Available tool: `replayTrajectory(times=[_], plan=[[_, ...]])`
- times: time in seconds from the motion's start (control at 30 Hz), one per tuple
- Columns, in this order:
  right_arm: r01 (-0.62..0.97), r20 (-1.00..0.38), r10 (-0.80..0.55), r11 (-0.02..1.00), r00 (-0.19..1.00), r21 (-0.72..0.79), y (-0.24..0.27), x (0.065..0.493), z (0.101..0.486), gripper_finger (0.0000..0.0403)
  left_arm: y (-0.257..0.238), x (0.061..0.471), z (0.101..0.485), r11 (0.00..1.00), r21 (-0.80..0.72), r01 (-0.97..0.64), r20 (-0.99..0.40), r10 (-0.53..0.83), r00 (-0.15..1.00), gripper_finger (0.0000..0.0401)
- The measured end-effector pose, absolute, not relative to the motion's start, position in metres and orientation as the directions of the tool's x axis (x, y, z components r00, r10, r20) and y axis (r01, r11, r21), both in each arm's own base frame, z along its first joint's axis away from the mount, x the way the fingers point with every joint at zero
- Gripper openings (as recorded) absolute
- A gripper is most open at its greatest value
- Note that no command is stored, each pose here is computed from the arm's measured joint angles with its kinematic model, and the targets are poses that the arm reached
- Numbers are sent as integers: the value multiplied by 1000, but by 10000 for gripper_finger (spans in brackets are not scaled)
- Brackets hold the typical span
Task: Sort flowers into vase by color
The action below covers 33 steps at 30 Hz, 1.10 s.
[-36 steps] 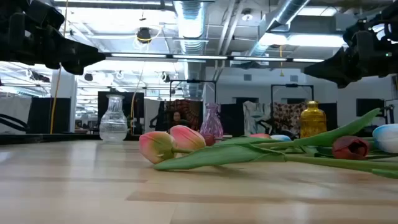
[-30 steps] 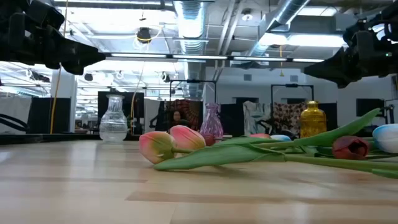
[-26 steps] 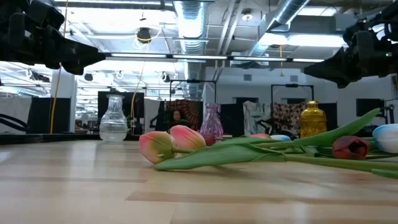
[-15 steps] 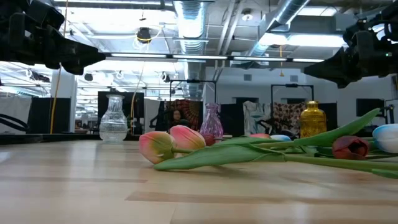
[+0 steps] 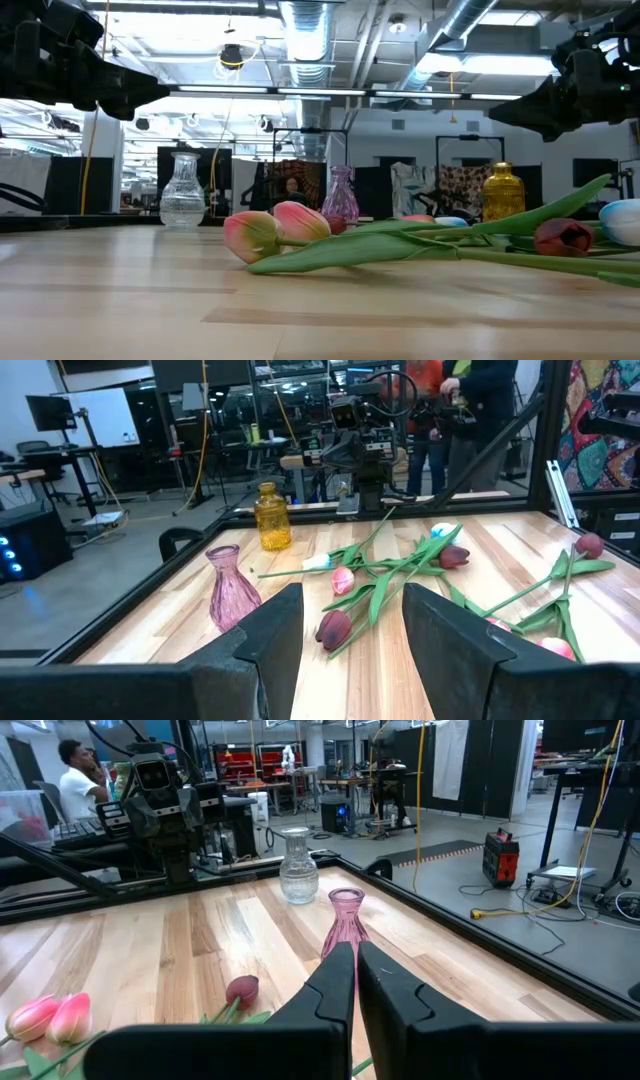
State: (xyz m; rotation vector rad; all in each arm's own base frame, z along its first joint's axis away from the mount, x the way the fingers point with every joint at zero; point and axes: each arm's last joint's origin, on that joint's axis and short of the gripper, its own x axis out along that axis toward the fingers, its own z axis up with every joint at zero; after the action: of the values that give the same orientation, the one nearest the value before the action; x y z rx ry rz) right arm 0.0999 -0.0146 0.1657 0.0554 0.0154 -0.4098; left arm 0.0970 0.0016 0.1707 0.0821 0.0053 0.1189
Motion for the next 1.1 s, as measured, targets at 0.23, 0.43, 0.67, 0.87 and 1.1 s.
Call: replayTrajectory(times=[0.23, 0.43, 0.67, 0.87, 1.1], plan=[[399, -26, -398, 916, 917, 51, -15, 100, 166, 47, 2, 97, 171, 976, 184, -117, 0, 119, 993, 161], [399, -26, -398, 916, 917, 51, -15, 100, 166, 47, 2, 97, 171, 972, 205, -117, 0, 119, 993, 161], [399, -26, -398, 916, 917, 51, -15, 100, 166, 47, 2, 97, 171, 978, 171, -117, 0, 119, 993, 161], [399, -26, -398, 916, 917, 51, -15, 100, 166, 47, 2, 97, 172, 986, 117, -120, 13, 119, 993, 161], [399, -26, -398, 916, 917, 51, -15, 100, 166, 47, 1, 99, 179, 991, 56, -118, 83, 113, 990, 161]])
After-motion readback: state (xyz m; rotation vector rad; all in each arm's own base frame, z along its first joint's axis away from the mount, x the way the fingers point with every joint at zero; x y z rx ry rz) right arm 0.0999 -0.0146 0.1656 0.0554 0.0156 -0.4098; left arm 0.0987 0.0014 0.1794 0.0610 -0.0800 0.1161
